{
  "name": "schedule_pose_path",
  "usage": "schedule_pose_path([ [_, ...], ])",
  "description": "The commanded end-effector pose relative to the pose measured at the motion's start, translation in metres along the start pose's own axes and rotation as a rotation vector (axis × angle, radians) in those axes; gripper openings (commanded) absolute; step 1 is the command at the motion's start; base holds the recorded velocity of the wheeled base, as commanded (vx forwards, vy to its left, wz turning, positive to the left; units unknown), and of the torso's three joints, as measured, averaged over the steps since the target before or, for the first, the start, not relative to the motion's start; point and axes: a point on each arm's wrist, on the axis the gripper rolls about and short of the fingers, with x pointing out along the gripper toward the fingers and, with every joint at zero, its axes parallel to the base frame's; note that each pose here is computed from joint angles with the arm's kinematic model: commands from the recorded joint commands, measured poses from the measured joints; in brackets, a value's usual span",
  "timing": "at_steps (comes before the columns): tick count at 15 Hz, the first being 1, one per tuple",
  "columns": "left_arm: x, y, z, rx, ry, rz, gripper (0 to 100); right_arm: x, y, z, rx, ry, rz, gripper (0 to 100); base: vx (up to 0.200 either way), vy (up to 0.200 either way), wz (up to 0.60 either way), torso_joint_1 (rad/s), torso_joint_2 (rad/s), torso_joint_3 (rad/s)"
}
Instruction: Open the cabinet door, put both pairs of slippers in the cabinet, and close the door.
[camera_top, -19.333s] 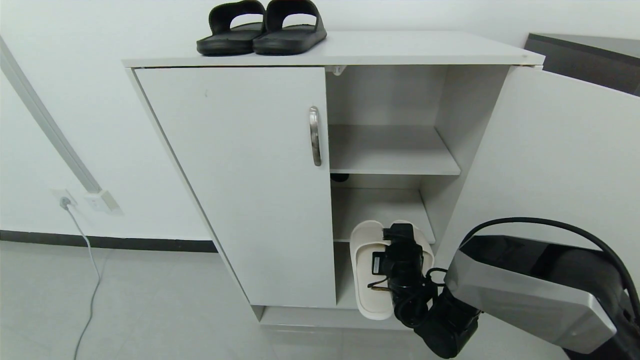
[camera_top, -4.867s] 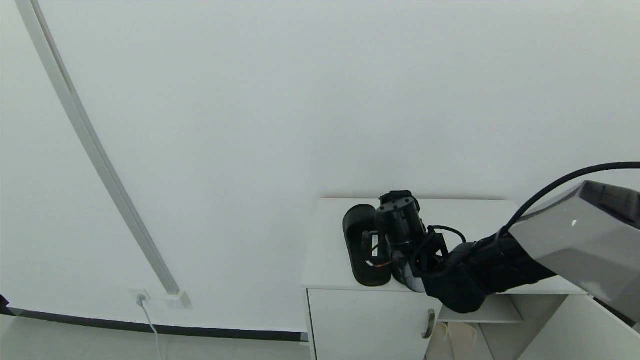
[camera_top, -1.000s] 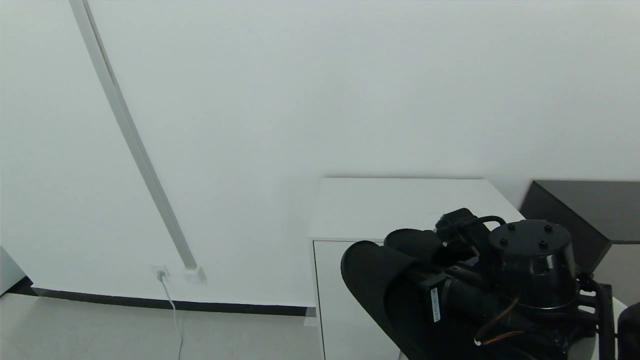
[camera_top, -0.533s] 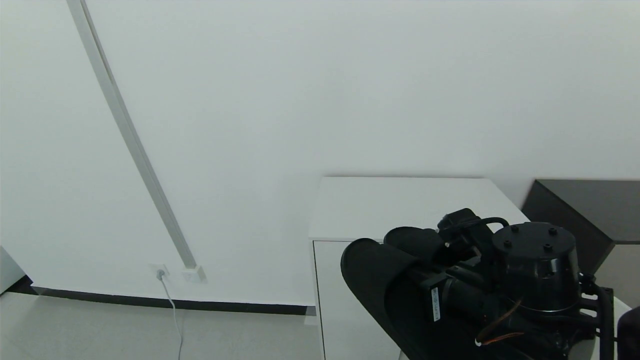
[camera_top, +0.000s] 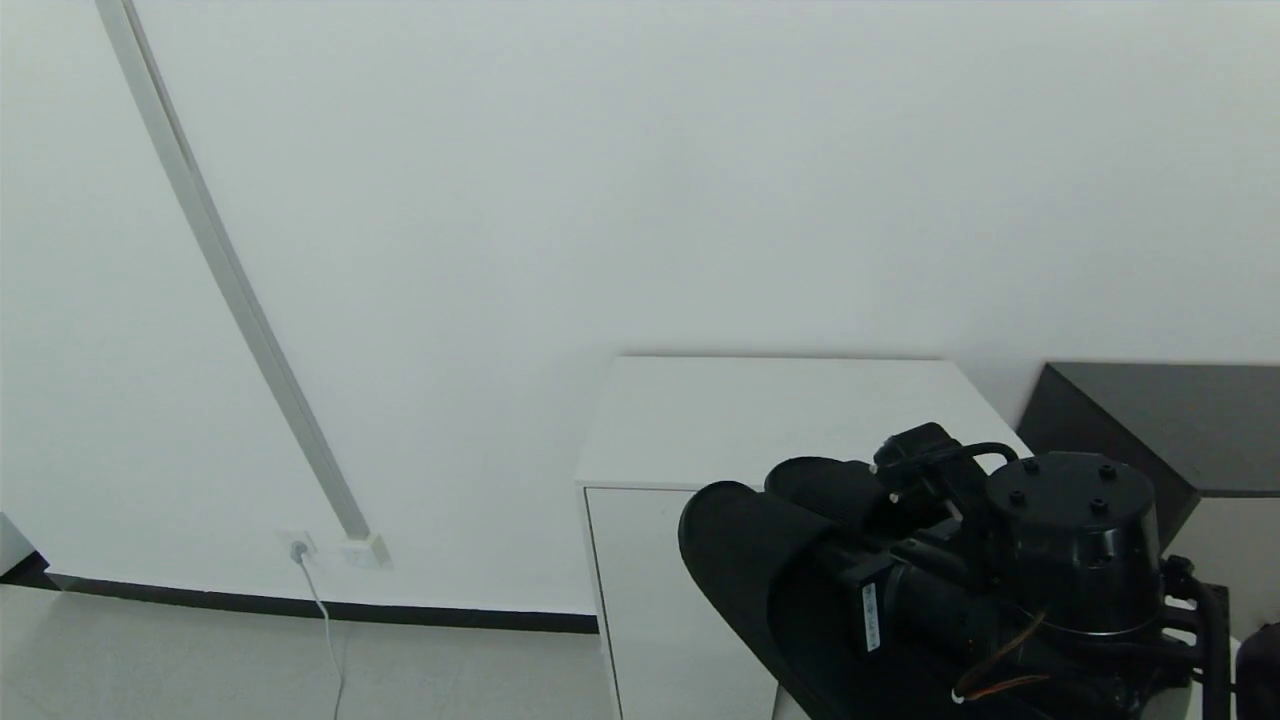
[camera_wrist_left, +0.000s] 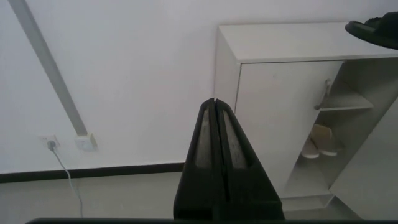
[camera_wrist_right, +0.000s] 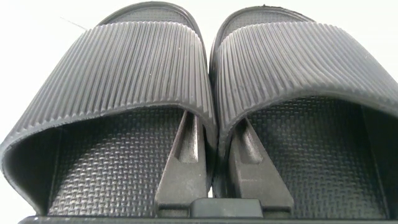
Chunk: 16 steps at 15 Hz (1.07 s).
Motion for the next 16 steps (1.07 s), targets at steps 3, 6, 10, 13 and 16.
schedule_pose_path([
  [3, 0.000, 0.000, 0.000, 0.000, 0.002, 0.000, 0, 0.004, -0.001, -0.010, -0.011, 0.012, -0.007, 0, 0.000, -0.200, 0.00, 0.004, 0.00, 0.002],
  [6, 0.000, 0.000, 0.000, 0.000, 0.002, 0.000, 0, 0.005, -0.002, -0.013, -0.023, 0.005, -0.008, 0, 0.000, -0.200, 0.00, -0.001, 0.00, -0.001],
  [10, 0.000, 0.000, 0.000, 0.000, 0.002, 0.000, 0, 0.005, -0.002, -0.016, -0.028, 0.016, -0.007, 0, 0.000, -0.200, 0.00, 0.000, 0.00, 0.004],
  [13, 0.000, 0.000, 0.000, 0.000, 0.002, 0.001, 0, 0.004, -0.003, -0.016, -0.028, 0.017, -0.007, 0, 0.000, 0.000, 0.00, 0.000, 0.00, 0.000],
  [16, 0.000, 0.000, 0.000, 0.000, 0.003, 0.001, 0, 0.005, -0.003, -0.017, -0.030, 0.017, -0.007, 0, 0.000, 0.000, 0.00, 0.000, 0.00, 0.000],
])
